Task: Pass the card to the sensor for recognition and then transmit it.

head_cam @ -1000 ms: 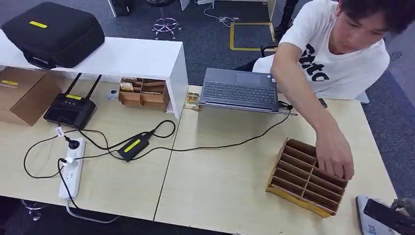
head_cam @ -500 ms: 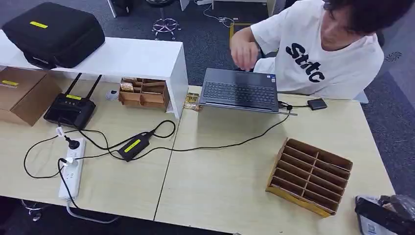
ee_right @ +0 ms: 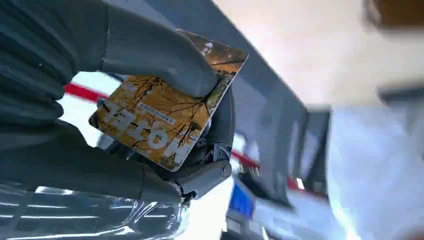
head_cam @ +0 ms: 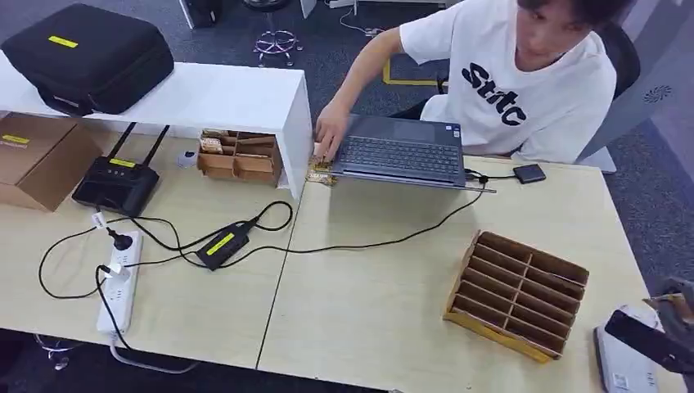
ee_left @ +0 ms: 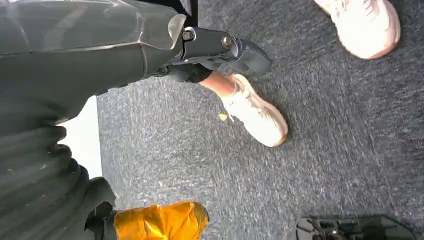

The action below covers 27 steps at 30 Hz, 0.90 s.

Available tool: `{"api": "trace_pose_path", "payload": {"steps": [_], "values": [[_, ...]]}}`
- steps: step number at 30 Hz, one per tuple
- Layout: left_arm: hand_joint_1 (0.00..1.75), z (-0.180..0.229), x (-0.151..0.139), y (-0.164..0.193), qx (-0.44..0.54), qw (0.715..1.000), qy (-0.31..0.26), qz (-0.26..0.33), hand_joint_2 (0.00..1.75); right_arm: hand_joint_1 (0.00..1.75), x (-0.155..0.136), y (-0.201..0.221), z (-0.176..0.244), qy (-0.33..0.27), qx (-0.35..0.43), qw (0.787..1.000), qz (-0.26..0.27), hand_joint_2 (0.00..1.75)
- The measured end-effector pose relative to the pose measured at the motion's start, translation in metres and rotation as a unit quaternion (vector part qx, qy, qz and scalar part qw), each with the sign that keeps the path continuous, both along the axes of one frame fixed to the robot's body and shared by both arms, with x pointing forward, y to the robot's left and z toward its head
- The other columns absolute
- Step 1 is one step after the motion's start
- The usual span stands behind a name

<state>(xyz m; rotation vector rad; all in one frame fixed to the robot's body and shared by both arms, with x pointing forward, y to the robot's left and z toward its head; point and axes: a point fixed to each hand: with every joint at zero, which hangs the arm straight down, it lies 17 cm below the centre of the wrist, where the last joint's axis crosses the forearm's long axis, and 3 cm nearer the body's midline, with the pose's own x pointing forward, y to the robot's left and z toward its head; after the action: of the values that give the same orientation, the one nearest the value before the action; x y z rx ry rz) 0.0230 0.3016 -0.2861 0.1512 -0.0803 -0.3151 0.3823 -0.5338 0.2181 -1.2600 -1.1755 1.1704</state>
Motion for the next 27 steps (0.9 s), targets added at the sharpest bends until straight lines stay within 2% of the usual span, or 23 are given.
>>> {"api": "trace_pose_path", "payload": {"steps": [1,3,9,11,14,16,20,24,25,26,27], "values": [[0.00,0.000,0.001,-0.002,-0.002,1.000,0.000,-0.002,1.75,1.75,0.007,0.016,0.022,-0.052,-0.011,0.998,0.022,1.75],[0.00,0.000,0.003,-0.005,-0.003,1.000,-0.001,-0.003,1.75,1.75,0.015,0.034,0.044,-0.105,-0.012,0.994,0.034,1.75],[0.00,0.000,0.002,-0.006,-0.003,1.000,0.000,-0.002,1.75,1.75,0.023,0.060,0.060,-0.146,0.019,0.988,0.051,1.75],[0.00,0.000,0.002,-0.006,-0.003,1.000,0.001,-0.011,1.75,1.75,0.027,0.080,0.078,-0.186,0.019,0.979,0.084,1.75],[0.00,0.001,0.009,-0.006,-0.002,1.000,-0.002,-0.027,1.75,1.75,0.051,0.124,0.112,-0.239,0.020,0.962,0.130,1.75],[0.00,0.001,0.019,-0.007,-0.001,0.999,-0.008,-0.039,1.75,1.75,0.080,0.166,0.119,-0.239,0.038,0.957,0.158,1.75],[0.00,0.003,0.037,-0.007,0.000,0.998,-0.018,-0.063,1.75,1.75,0.145,0.263,0.126,-0.200,0.075,0.955,0.206,1.75],[0.00,0.004,0.045,-0.010,-0.002,0.996,-0.017,-0.086,1.75,1.75,0.187,0.351,0.133,-0.159,0.117,0.950,0.241,1.75],[0.00,0.004,0.046,-0.011,-0.002,0.996,-0.016,-0.089,1.75,1.17,0.194,0.367,0.135,-0.151,0.122,0.949,0.248,1.75],[0.00,0.004,0.046,-0.012,-0.002,0.996,-0.016,-0.092,1.75,0.07,0.198,0.381,0.133,-0.141,0.127,0.949,0.253,1.75],[0.00,0.004,0.046,-0.012,-0.003,0.995,-0.015,-0.094,1.75,0.00,0.203,0.391,0.129,-0.130,0.129,0.949,0.257,1.75]]}}
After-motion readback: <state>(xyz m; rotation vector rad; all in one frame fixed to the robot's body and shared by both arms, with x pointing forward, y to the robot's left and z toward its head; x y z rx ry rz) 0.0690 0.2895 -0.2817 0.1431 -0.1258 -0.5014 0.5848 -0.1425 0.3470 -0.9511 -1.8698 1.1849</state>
